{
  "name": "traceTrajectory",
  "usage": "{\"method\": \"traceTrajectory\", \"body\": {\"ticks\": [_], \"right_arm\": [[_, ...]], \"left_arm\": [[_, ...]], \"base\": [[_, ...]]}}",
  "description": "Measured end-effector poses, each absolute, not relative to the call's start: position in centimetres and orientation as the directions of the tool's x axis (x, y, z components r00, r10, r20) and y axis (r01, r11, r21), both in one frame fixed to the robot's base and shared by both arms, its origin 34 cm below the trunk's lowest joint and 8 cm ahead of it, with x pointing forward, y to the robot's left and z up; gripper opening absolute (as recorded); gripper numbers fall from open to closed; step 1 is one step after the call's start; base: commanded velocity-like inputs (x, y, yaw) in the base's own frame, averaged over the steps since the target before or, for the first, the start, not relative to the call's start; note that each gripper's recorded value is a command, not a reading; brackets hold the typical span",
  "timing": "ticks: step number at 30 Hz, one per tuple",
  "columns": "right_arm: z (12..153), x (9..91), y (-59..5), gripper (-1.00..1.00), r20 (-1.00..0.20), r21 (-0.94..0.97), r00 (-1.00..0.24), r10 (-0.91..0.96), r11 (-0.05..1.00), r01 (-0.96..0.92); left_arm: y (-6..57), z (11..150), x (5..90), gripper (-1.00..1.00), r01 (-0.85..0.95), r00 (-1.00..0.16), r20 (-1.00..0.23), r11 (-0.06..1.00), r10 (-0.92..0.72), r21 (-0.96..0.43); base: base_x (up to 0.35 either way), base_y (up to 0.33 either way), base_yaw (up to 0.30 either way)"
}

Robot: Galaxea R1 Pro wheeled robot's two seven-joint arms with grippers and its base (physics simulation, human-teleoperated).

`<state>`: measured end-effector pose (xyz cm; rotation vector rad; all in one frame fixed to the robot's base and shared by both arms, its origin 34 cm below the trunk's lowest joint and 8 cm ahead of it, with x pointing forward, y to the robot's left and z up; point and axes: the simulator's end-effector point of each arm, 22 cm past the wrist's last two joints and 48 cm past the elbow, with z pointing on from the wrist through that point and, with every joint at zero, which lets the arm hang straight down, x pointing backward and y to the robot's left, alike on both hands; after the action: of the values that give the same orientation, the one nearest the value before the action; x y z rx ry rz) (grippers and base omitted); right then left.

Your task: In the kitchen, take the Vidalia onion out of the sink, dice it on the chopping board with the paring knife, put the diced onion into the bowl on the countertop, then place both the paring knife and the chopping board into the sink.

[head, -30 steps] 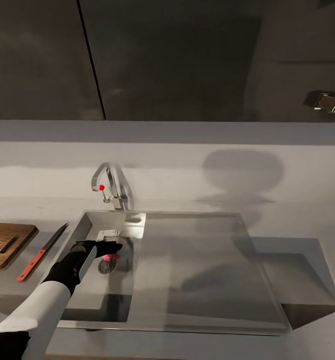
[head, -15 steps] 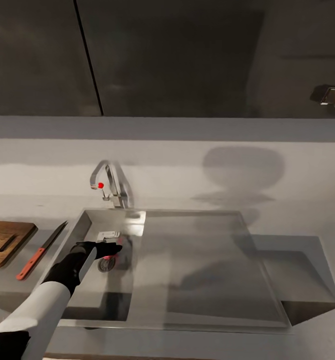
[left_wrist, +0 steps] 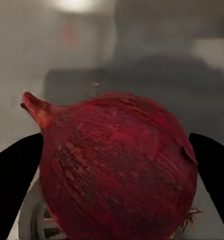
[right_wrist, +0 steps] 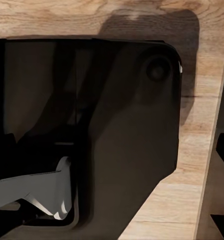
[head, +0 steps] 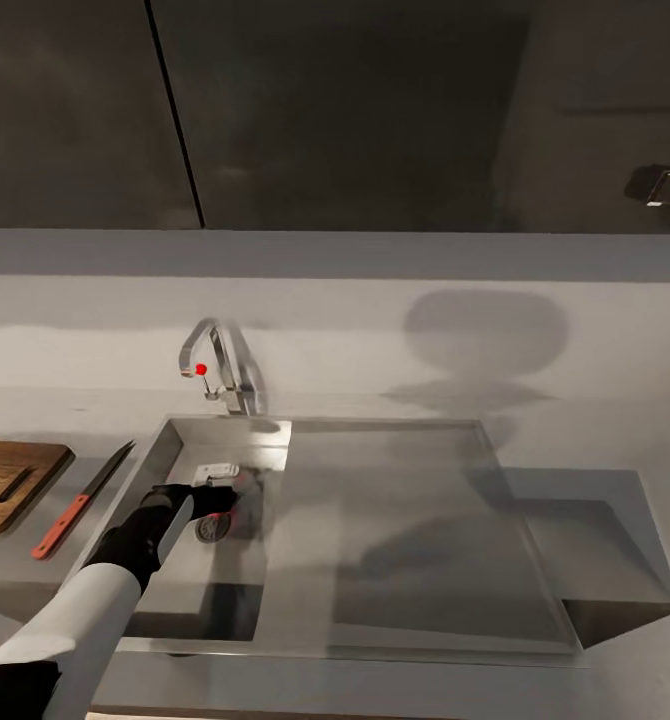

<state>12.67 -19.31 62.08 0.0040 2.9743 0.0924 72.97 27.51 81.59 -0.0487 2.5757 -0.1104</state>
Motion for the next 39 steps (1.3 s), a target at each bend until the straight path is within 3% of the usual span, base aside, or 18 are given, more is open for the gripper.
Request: {"method": "traceTrajectory", "body": {"ticks": [15,25,39], "right_arm": [[62.1,12.7,-19.3,1.00,-0.164,0.061,-0.986,0.009,0.998,-0.001],[62.1,12.7,-19.3,1.00,-0.165,0.061,-0.986,0.009,0.998,-0.001],[62.1,12.7,-19.4,1.00,-0.164,0.060,-0.986,0.009,0.998,-0.001]], "left_arm": [[27.7,82.4,74.1,-1.00,-0.009,-0.810,-0.583,0.996,-0.056,-0.084],[26.8,91.2,79.0,-1.00,0.029,-0.700,-0.713,0.996,-0.039,-0.083],[26.0,98.5,80.1,-1.00,0.060,-0.661,-0.750,0.995,-0.020,-0.079]], "base": [[0.000,0.000,0.000],[0.000,0.000,0.000],[-0.008,0.005,0.000]]}}
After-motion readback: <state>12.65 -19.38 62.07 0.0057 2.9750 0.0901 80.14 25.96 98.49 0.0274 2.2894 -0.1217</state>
